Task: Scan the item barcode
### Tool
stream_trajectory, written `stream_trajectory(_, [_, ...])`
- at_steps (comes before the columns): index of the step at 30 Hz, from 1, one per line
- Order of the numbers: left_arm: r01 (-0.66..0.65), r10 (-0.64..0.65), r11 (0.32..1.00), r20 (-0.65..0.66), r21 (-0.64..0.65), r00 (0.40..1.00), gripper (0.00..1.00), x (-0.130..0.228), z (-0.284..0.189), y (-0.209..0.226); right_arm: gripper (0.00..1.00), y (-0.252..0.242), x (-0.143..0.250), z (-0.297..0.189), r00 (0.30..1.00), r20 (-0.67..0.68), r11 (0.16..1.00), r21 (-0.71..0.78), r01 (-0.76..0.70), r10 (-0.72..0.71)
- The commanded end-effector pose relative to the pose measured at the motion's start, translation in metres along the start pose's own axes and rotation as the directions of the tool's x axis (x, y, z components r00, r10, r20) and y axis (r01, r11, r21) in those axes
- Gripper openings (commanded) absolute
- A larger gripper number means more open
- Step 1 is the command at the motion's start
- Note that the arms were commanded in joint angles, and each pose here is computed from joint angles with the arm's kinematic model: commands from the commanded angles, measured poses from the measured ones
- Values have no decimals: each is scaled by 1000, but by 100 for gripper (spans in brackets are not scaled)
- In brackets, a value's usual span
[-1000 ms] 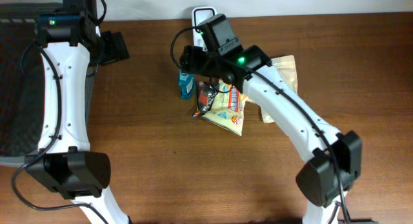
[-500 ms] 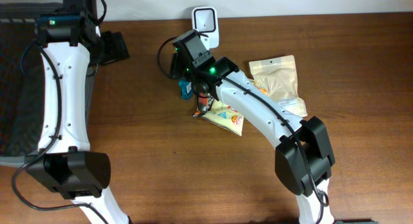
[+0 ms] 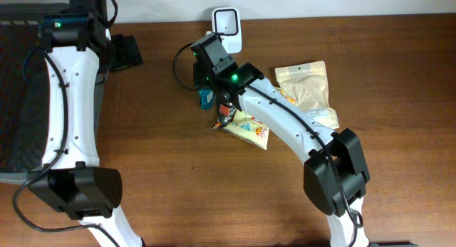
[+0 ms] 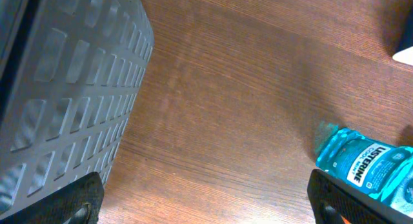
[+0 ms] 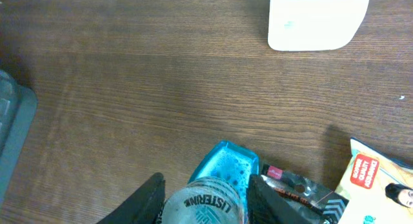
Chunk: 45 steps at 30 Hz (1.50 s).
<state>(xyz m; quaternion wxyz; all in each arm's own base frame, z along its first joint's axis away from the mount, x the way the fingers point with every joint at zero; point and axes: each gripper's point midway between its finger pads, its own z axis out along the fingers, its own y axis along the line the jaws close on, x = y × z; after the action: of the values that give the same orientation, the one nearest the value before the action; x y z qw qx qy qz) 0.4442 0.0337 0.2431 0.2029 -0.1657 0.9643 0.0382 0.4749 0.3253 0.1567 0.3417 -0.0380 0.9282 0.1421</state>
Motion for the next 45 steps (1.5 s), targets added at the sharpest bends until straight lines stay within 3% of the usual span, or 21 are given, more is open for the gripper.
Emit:
stream_trajectory(1, [8,-8,1000,-5,-6,1000,99,0,3,0,32,-2,-1,5,996,6,995,19,94,-94])
stream_trajectory(3, [8,-8,1000,-5,-6,1000,99,0,3,0,25,5,-3,4,989,4,988,-25,151,-151])
stream_trajectory(9, [8,-8,1000,-5,-6,1000,99,0,3,0,25,23,-17,-10,926,31,906,-199,374,-375])
stream_trajectory(14, [8,-8,1000,-5,-6,1000,99,0,3,0,17,0,-17,-16,882,3,843,-290,453,-472])
stream_trajectory(18, [8,-8,1000,-5,-6,1000,99,0,3,0,19,-5,-15,-20,860,14,795,-374,478,-511])
stream_trajectory(22, [8,-8,1000,-5,-6,1000,99,0,3,0,25,8,15,-28,762,9,678,-451,581,-648])
stream_trajectory(27, [8,-8,1000,-5,-6,1000,99,0,3,0,26,22,34,-33,689,26,589,-496,638,-724])
stream_trajectory(30, [8,-8,1000,-5,-6,1000,99,0,3,0,40,27,39,-34,678,21,582,-494,645,-734])
stream_trajectory(31, [5,-5,1000,-5,-5,1000,99,1,3,-1,59,24,36,-32,677,10,594,-469,653,-736])
stream_trajectory(34, [6,-6,1000,-5,-5,1000,99,1,3,-1,95,15,27,-29,704,-26,652,-402,643,-710])
stream_trajectory(37, [7,-7,1000,-5,-5,1000,99,1,3,-1,99,15,9,-35,753,-26,711,-352,609,-658])
stream_trajectory(38, [6,-6,1000,-5,-5,1000,99,1,3,-1,99,12,-6,-40,811,-38,782,-296,548,-583])
stream_trajectory(41, [7,-7,1000,-5,-5,1000,99,1,3,-1,99,-1,-40,-71,957,-78,949,-168,265,-281])
stream_trajectory(42, [7,-7,1000,-5,-5,1000,99,0,3,0,99,-8,-41,-82,986,-116,986,-130,108,-123])
stream_trajectory(43, [7,-7,1000,-5,-5,1000,99,0,3,0,98,-1,-32,-96,982,-190,986,-159,-53,22])
stream_trajectory(45, [7,-7,1000,-5,-5,1000,99,1,3,-1,98,21,-13,-107,955,-295,957,-271,-105,21])
